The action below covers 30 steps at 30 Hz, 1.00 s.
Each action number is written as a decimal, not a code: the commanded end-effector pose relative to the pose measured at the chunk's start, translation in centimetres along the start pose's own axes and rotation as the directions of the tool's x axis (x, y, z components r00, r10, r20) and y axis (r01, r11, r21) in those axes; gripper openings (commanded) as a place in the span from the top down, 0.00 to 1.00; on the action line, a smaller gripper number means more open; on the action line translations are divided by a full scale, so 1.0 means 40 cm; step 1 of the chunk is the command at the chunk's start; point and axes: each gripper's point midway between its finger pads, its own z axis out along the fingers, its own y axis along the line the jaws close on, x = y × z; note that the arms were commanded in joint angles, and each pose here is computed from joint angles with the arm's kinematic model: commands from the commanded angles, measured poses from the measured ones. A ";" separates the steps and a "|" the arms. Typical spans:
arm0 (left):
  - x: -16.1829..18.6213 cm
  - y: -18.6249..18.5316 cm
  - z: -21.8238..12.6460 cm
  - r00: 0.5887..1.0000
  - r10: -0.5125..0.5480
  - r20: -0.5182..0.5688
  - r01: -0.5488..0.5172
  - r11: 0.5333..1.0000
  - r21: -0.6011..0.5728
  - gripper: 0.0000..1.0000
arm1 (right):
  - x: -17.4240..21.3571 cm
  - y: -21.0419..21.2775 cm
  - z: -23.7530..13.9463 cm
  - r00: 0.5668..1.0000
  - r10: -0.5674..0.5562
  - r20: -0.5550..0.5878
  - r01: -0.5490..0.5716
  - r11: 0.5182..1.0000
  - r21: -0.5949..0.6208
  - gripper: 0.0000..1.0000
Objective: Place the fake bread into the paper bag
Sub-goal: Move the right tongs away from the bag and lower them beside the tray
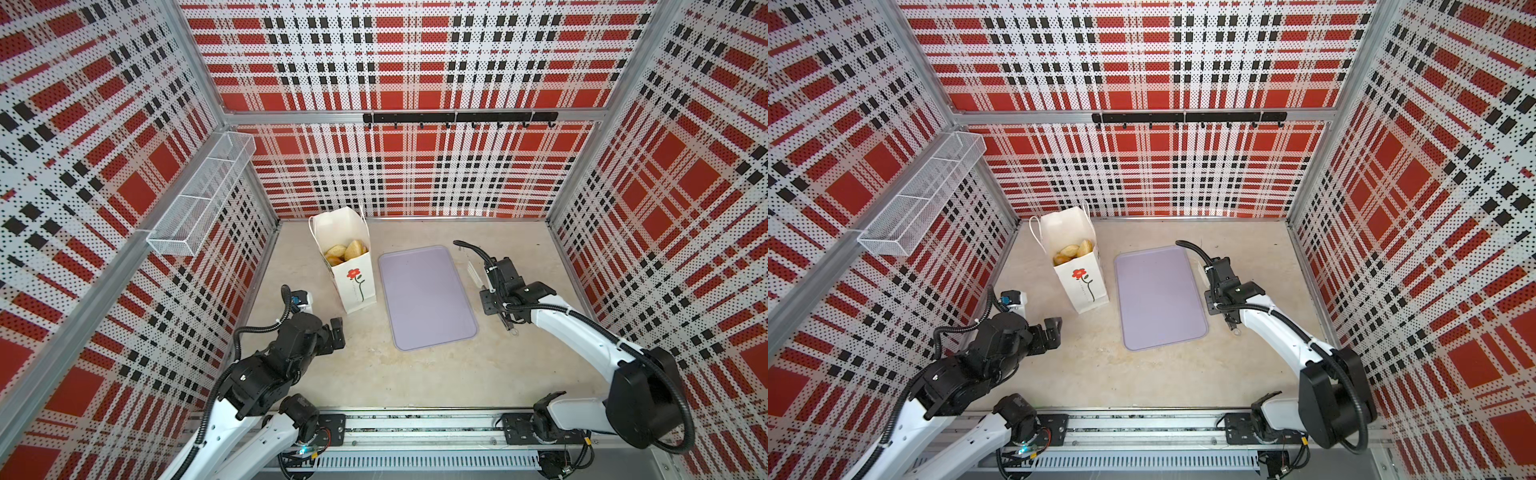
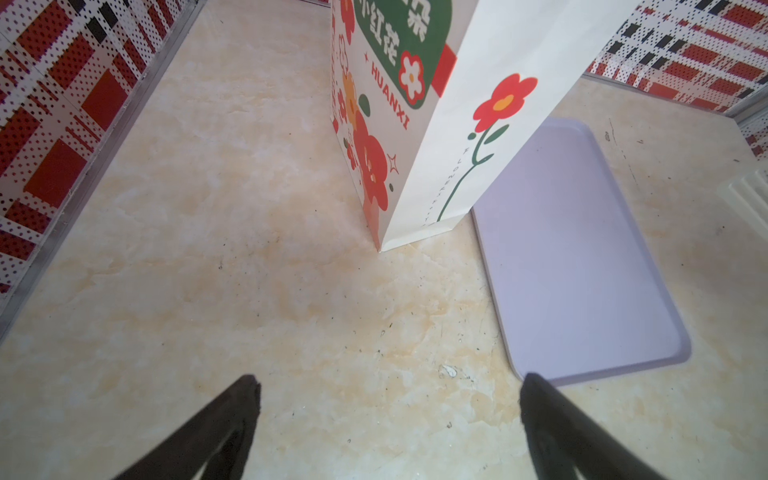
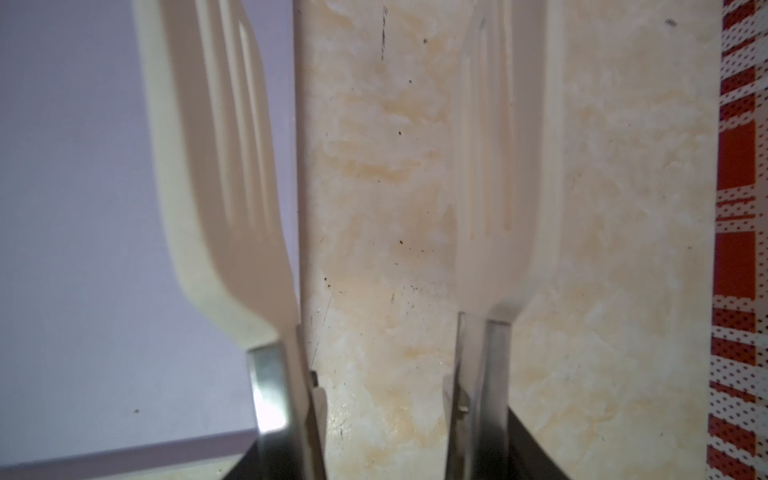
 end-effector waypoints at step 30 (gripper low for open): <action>0.013 -0.030 0.050 0.998 -0.043 -0.037 0.044 0.999 0.012 0.01 | 0.031 -0.017 0.181 0.978 0.172 -0.122 -0.178 0.983 -0.044 0.41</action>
